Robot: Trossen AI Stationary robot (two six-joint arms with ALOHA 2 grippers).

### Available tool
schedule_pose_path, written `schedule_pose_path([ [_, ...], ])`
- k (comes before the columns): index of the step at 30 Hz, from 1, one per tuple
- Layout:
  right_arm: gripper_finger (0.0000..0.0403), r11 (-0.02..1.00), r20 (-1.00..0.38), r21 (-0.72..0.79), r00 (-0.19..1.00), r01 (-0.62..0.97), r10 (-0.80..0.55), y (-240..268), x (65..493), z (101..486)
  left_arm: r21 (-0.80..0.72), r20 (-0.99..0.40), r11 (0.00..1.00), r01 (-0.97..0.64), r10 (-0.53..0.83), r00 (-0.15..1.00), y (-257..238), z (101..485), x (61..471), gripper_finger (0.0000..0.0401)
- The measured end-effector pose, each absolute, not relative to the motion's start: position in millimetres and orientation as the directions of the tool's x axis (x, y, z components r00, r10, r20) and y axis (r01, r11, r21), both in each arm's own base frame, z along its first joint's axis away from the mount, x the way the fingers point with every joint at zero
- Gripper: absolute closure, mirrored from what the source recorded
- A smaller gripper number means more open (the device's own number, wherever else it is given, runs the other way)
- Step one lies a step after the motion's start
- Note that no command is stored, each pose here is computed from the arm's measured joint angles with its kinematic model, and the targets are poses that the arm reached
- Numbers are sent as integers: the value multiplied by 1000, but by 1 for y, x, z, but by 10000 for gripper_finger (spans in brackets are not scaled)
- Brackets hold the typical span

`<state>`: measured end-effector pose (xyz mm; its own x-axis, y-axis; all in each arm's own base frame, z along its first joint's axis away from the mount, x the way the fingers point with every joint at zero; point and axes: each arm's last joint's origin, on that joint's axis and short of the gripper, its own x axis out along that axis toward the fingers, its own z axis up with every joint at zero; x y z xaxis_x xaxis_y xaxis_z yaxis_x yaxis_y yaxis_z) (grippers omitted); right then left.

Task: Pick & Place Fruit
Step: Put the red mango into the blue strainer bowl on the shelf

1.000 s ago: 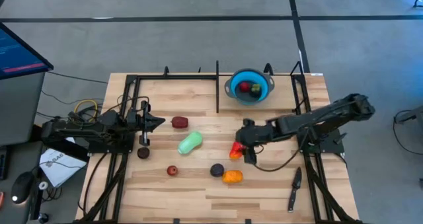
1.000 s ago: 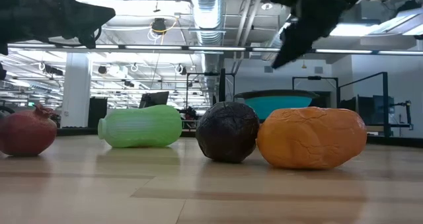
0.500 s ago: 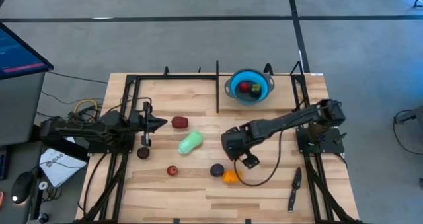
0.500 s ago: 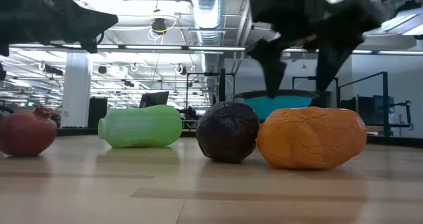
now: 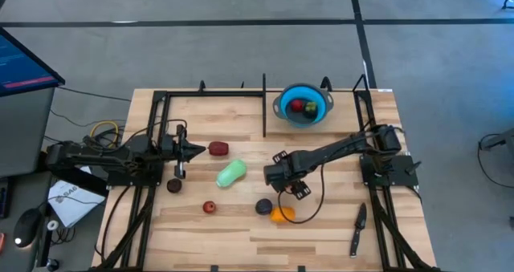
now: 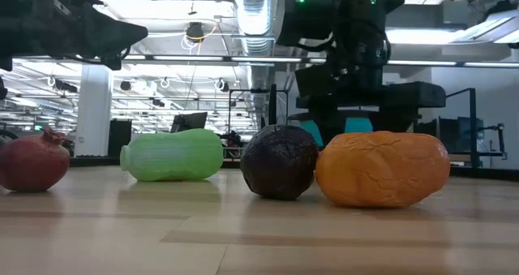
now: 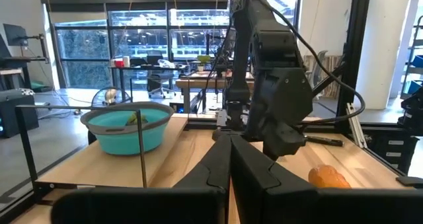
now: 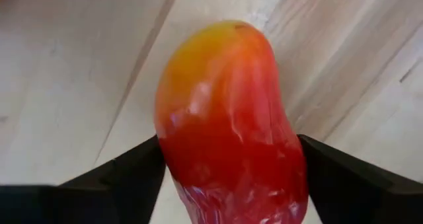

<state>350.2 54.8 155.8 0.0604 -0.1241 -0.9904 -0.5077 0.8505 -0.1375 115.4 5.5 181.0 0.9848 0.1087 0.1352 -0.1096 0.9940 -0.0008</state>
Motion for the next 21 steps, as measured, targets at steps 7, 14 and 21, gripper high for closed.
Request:
schedule_pose_path([
  [7,136,947,-980,-148,174,-285,-101,41,340,199,-1,139,994,-109,109,984,6,181,115,398],
  [14,128,990,-845,-119,515,75,-141,3,305,296,-1,140,994,-110,109,984,6,181,115,398],
  [21,127,892,-678,-86,631,443,-378,-78,273,334,-2,149,994,-110,109,983,6,182,115,398],
])
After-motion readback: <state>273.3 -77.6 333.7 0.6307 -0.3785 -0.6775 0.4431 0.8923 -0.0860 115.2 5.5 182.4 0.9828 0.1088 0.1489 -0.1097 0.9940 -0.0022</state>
